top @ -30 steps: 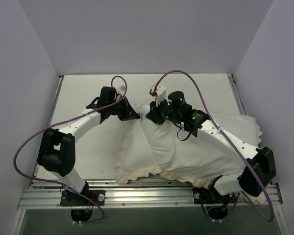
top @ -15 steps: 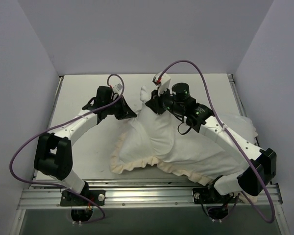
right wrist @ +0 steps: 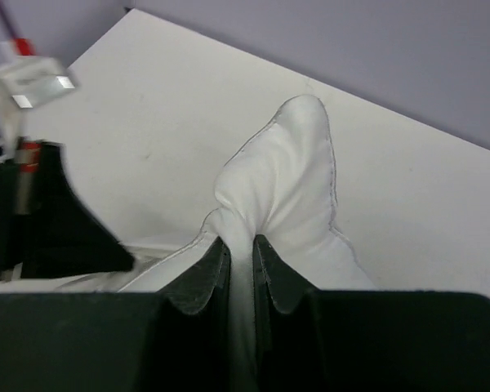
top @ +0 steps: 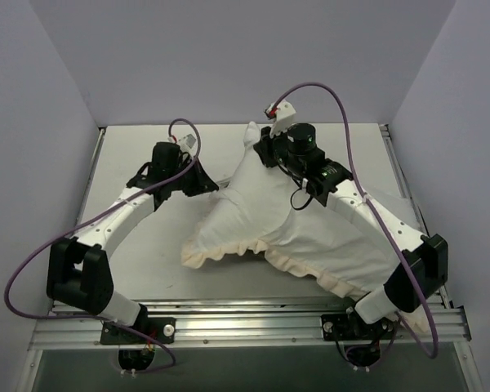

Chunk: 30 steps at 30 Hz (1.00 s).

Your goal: Remove the pillowcase from the pillow

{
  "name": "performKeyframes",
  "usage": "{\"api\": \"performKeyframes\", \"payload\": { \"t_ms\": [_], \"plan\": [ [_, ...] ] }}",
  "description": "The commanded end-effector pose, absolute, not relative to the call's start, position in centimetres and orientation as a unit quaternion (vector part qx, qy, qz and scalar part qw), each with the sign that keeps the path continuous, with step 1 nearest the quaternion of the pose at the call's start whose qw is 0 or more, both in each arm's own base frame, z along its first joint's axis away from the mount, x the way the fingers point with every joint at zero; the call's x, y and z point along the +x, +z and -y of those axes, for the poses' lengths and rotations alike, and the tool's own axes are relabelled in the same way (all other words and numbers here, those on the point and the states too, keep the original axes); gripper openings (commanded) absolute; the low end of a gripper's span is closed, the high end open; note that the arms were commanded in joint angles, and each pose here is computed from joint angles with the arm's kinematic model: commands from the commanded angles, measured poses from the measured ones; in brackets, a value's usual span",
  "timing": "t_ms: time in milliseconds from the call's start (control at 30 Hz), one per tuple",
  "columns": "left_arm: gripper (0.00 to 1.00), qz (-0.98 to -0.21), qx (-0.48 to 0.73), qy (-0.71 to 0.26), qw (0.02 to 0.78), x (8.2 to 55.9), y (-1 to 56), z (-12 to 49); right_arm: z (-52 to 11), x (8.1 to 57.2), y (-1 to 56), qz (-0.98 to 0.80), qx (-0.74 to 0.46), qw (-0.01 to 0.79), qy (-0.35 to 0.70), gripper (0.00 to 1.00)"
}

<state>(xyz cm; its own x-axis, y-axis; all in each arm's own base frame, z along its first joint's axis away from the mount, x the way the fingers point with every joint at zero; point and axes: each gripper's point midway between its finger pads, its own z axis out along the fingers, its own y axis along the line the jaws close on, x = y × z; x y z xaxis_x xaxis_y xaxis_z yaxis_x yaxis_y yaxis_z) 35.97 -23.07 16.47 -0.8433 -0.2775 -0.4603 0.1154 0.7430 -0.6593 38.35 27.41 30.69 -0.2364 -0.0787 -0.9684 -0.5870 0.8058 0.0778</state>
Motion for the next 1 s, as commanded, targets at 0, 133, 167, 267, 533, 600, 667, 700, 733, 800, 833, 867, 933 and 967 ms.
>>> {"api": "performKeyframes", "payload": {
  "t_ms": [0,133,167,267,533,600,667,700,733,800,833,867,933,967],
  "plan": [
    [0.02,-0.877,-0.03,-0.287,0.384,37.1,20.8,18.8,-23.5,44.9,36.0,-0.716,-0.082,0.676,0.151,0.0],
    [0.02,-0.886,-0.013,-0.257,0.385,35.3,20.9,17.4,-20.0,48.2,32.8,-0.745,0.034,0.656,0.115,0.0],
    [0.02,-0.889,-0.016,-0.246,0.386,34.9,20.7,16.8,-18.8,48.8,32.4,-0.745,0.062,0.655,0.106,0.0],
    [0.02,-0.905,-0.041,-0.204,0.371,33.2,18.3,14.5,-15.8,49.9,31.4,-0.745,0.131,0.651,0.069,0.0],
    [0.02,-0.881,-0.078,-0.207,0.417,32.8,20.1,11.7,-16.1,50.9,26.9,-0.79,0.121,0.599,0.053,0.0],
    [0.04,-0.878,-0.071,-0.208,0.425,32.8,21.2,11.7,-17.8,50.3,27.4,-0.785,0.091,0.606,0.093,0.0],
    [0.12,-0.867,-0.063,-0.217,0.444,32.6,23.3,11.9,-18.7,49.7,27.6,-0.781,0.079,0.611,0.108,0.0],
    [0.37,-0.863,-0.062,-0.22,0.451,32.6,24.0,11.9,-19.0,49.3,27.8,-0.779,0.071,0.612,0.116,0.0],
    [0.52,-0.861,-0.061,-0.221,0.453,32.3,24.7,11.8,-20.0,48.9,27.9,-0.781,0.05,0.607,0.135,0.0],
    [0.83,-0.848,-0.06,-0.232,0.473,31.9,27.3,11.9,-21.7,47.9,28.2,-0.781,0.012,0.607,0.147,0.0],
    [0.89,-0.844,-0.06,-0.234,0.478,31.3,28.2,11.7,-22.3,47.4,28.2,-0.78,-0.003,0.609,0.144,0.0],
    [0.93,-0.837,-0.059,-0.241,0.487,31.1,29.7,11.8,-23.0,46.8,28.4,-0.777,-0.019,0.613,0.139,0.0],
    [0.97,-0.833,-0.059,-0.246,0.492,30.4,30.8,11.8,-24.7,45.4,28.5,-0.772,-0.051,0.622,0.118,0.0],
    [0.97,-0.832,-0.061,-0.252,0.49,30.2,31.1,11.9,-24.4,45.4,28.5,-0.772,-0.04,0.627,0.101,0.0]
  ]
}}
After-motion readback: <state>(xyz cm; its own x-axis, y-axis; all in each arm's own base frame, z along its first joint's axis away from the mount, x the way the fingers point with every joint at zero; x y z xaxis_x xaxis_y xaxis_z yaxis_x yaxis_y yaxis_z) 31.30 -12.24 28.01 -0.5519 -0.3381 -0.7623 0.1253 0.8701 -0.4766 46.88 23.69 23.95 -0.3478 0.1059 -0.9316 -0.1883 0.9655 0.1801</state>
